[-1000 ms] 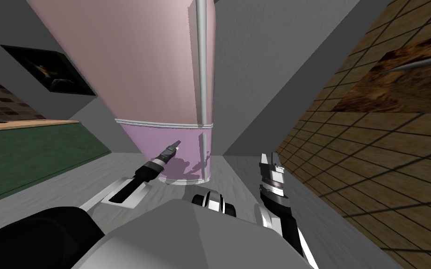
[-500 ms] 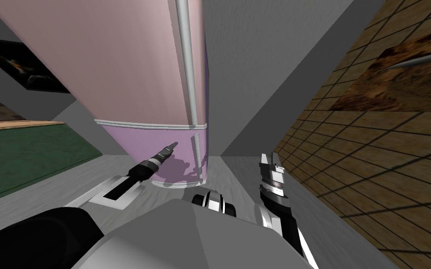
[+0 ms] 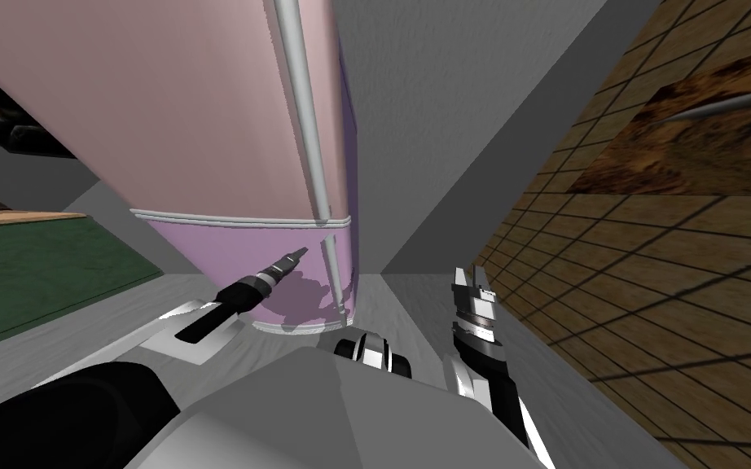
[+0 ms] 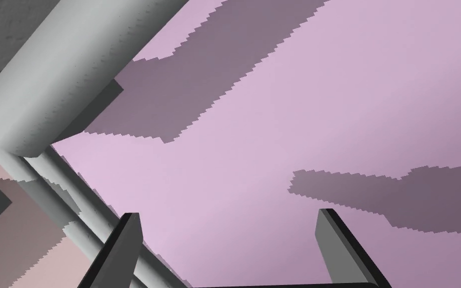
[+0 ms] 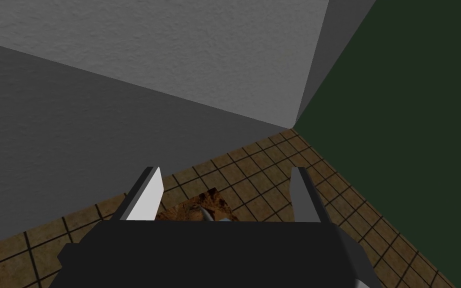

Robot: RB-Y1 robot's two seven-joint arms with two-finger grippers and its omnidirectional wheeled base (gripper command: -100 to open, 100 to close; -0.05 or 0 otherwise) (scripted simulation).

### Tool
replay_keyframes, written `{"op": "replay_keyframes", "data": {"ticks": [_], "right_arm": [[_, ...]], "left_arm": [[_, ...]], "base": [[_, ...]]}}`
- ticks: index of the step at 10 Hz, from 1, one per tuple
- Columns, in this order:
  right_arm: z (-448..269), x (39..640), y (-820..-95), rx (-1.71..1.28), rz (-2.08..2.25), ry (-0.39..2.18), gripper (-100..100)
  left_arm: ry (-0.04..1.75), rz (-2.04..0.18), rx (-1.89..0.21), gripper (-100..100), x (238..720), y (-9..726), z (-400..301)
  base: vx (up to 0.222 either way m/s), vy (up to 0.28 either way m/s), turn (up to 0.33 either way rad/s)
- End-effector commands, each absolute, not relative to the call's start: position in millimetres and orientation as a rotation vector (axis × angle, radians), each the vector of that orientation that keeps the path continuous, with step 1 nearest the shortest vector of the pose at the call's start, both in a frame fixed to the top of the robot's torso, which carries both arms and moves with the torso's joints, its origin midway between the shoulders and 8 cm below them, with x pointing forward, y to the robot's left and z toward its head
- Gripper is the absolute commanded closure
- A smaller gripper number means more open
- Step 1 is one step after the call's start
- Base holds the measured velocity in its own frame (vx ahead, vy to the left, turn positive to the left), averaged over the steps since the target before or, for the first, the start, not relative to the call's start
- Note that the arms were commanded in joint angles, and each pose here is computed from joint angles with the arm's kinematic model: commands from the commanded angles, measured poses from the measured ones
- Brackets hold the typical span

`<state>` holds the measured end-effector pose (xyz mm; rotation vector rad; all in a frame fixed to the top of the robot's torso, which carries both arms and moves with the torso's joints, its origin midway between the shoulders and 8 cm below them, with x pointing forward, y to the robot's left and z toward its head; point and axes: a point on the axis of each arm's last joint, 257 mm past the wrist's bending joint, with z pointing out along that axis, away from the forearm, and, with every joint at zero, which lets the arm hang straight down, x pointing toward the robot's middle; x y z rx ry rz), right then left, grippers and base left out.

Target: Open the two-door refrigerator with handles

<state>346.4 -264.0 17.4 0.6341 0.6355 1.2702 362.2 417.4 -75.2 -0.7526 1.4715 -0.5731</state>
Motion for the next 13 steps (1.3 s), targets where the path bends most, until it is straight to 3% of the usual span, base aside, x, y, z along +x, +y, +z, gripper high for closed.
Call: {"op": "replay_keyframes", "data": {"ticks": [1,13], "right_arm": [[17.5,346.4,-264.0,0.634,1.270,0.635,0],[17.5,346.4,-264.0,0.634,1.270,0.636,0]], "left_arm": [[1.501,-0.528,-0.733,-100,361.2,416.8,-67.3],[1.523,-0.537,-0.645,-100,356.5,381.2,-35.2]], "base": [[0.094,-0.089,-0.028],[0.026,-0.018,0.002]]}}
